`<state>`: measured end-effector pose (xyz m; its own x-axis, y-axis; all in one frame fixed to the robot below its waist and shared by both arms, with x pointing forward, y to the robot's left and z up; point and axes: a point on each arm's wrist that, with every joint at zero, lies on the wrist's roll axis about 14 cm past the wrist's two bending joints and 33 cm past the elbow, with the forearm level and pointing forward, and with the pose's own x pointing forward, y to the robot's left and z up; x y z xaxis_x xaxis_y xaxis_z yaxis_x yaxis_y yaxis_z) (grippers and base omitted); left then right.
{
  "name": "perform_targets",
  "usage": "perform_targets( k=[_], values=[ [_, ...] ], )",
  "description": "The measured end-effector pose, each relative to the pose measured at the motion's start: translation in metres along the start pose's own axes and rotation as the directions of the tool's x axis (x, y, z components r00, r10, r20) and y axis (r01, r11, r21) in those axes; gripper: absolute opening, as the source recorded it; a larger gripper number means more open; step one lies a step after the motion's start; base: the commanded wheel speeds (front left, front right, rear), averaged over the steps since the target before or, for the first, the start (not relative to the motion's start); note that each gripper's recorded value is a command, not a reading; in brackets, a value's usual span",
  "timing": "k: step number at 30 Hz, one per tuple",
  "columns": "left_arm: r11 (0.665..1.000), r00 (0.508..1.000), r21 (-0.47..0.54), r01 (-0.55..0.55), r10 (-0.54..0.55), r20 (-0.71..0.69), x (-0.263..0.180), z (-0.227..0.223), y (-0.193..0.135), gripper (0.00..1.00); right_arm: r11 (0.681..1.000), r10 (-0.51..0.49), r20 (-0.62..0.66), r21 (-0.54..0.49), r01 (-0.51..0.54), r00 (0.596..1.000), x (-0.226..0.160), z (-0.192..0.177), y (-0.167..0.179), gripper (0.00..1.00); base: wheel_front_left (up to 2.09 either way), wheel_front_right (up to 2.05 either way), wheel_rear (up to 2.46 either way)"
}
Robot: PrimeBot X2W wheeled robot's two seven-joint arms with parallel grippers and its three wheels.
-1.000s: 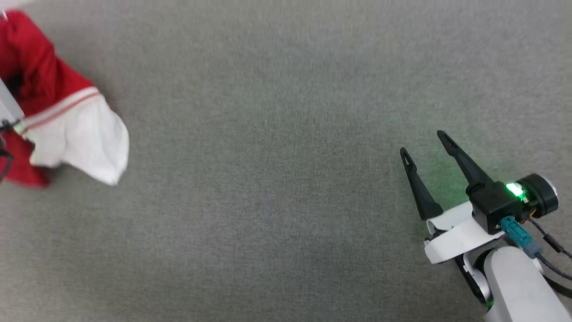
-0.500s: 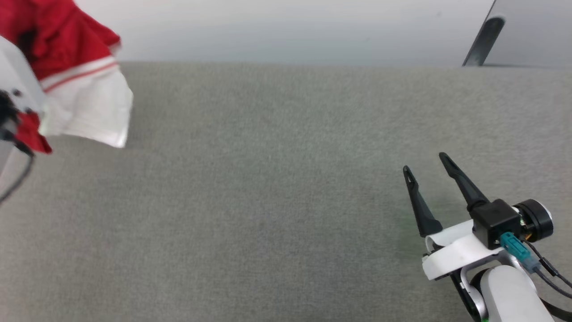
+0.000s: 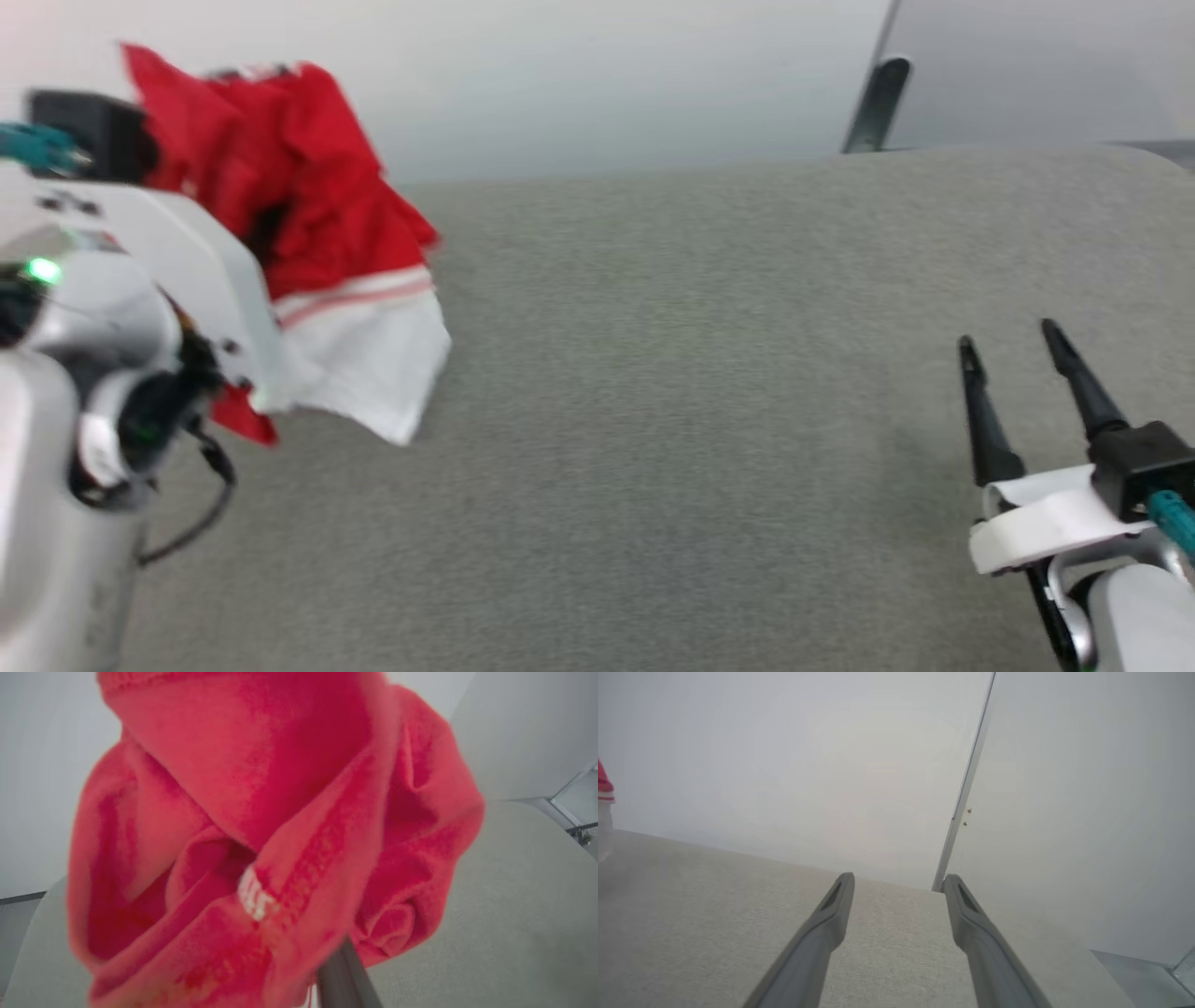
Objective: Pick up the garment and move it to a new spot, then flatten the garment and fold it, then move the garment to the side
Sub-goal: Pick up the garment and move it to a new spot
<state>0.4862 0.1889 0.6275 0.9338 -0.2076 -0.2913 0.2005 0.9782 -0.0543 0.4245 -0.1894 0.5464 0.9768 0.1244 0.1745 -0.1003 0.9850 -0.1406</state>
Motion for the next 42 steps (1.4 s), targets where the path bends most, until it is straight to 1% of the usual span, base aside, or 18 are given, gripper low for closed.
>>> perform_targets(
  k=[4,7,11,12,15,20,22,24,26,27,28,29,30,31,32,33,36,42],
  values=[
    [0.995,0.993,0.012,0.099,-0.098,-0.058,0.010,-0.015,-0.043,0.11,0.995,-0.098,-0.031,-0.016,0.097,0.995,-0.017,-0.008,-0.031,1.00,0.00,0.00,0.00],
    [0.986,0.979,0.007,0.169,-0.167,-0.119,0.018,-0.031,-0.072,0.09,0.987,-0.162,-0.044,-0.026,0.161,0.986,-0.027,-0.010,-0.052,1.00,0.00,0.00,0.00],
    [0.971,0.943,-0.004,0.240,-0.234,-0.236,0.029,-0.061,-0.103,0.04,0.973,-0.232,-0.067,-0.035,0.230,0.970,-0.041,-0.016,-0.072,1.00,0.00,0.00,0.00],
    [0.968,0.934,0.000,0.251,-0.243,-0.264,0.032,-0.068,-0.109,0.01,0.968,-0.249,-0.072,-0.037,0.247,0.966,-0.044,-0.017,-0.076,1.00,0.00,0.00,0.00],
    [0.958,0.898,-0.030,0.287,-0.279,-0.341,0.039,-0.090,-0.128,0.04,0.960,-0.278,-0.093,-0.032,0.277,0.956,-0.052,-0.023,-0.081,1.00,0.00,0.00,0.00],
    [0.943,0.819,-0.087,0.322,-0.323,-0.474,0.047,-0.133,-0.149,0.20,0.950,-0.310,-0.134,-0.024,0.310,0.941,-0.062,-0.035,-0.087,1.00,0.00,0.00,0.00],
    [0.943,0.792,-0.085,0.322,-0.318,-0.521,0.051,-0.149,-0.150,0.27,0.947,-0.319,-0.147,-0.020,0.319,0.936,-0.064,-0.039,-0.088,1.00,0.00,0.00,0.00],
    [0.942,0.761,-0.107,0.319,-0.322,-0.563,0.054,-0.164,-0.152,0.31,0.944,-0.327,-0.159,-0.020,0.328,0.931,-0.067,-0.043,-0.089,1.00,0.00,0.00,0.00],
    [0.941,0.732,-0.120,0.317,-0.323,-0.600,0.056,-0.177,-0.154,0.38,0.942,-0.333,-0.167,-0.019,0.334,0.928,-0.067,-0.046,-0.090,1.00,0.00,0.00,0.00],
    [0.940,0.720,-0.134,0.315,-0.329,-0.612,0.056,-0.182,-0.155,0.38,0.941,-0.335,-0.171,-0.019,0.337,0.927,-0.068,-0.047,-0.091,1.00,0.00,0.00,0.00],
    [0.939,0.709,-0.140,0.314,-0.329,-0.624,0.058,-0.187,-0.154,0.42,0.941,-0.337,-0.176,-0.020,0.339,0.925,-0.069,-0.048,-0.091,1.00,0.00,0.00,0.00],
    [0.940,0.701,-0.139,0.311,-0.326,-0.634,0.059,-0.191,-0.153,0.64,0.940,-0.338,-0.179,-0.020,0.340,0.924,-0.069,-0.049,-0.091,1.00,0.00,0.00,0.00],
    [0.942,0.696,-0.138,0.306,-0.320,-0.643,0.060,-0.194,-0.152,0.69,0.940,-0.339,-0.181,-0.019,0.341,0.923,-0.069,-0.050,-0.091,1.00,0.00,0.00,0.00],
    [0.943,0.692,-0.138,0.301,-0.316,-0.649,0.061,-0.197,-0.150,0.72,0.940,-0.339,-0.181,-0.019,0.342,0.923,-0.069,-0.050,-0.091,1.00,0.00,0.00,0.00],
    [0.945,0.690,-0.140,0.296,-0.313,-0.653,0.062,-0.197,-0.149,0.83,0.940,-0.339,-0.182,-0.018,0.341,0.923,-0.069,-0.050,-0.091,1.00,0.00,0.00,0.00],
    [0.945,0.691,-0.140,0.295,-0.313,-0.652,0.063,-0.196,-0.149,1.00,0.940,-0.338,-0.182,-0.017,0.341,0.923,-0.068,-0.051,-0.090,1.00,0.00,0.00,0.00],
    [0.944,0.694,-0.148,0.295,-0.318,-0.646,0.064,-0.190,-0.148,1.00,0.941,-0.336,-0.181,-0.012,0.339,0.924,-0.068,-0.050,-0.089,1.00,0.00,0.00,0.00],
    [0.949,0.729,-0.120,0.293,-0.303,-0.614,0.057,-0.171,-0.140,1.00,0.945,-0.322,-0.173,0.005,0.327,0.931,-0.067,-0.047,-0.083,1.00,0.00,0.00,0.00]
  ],
)
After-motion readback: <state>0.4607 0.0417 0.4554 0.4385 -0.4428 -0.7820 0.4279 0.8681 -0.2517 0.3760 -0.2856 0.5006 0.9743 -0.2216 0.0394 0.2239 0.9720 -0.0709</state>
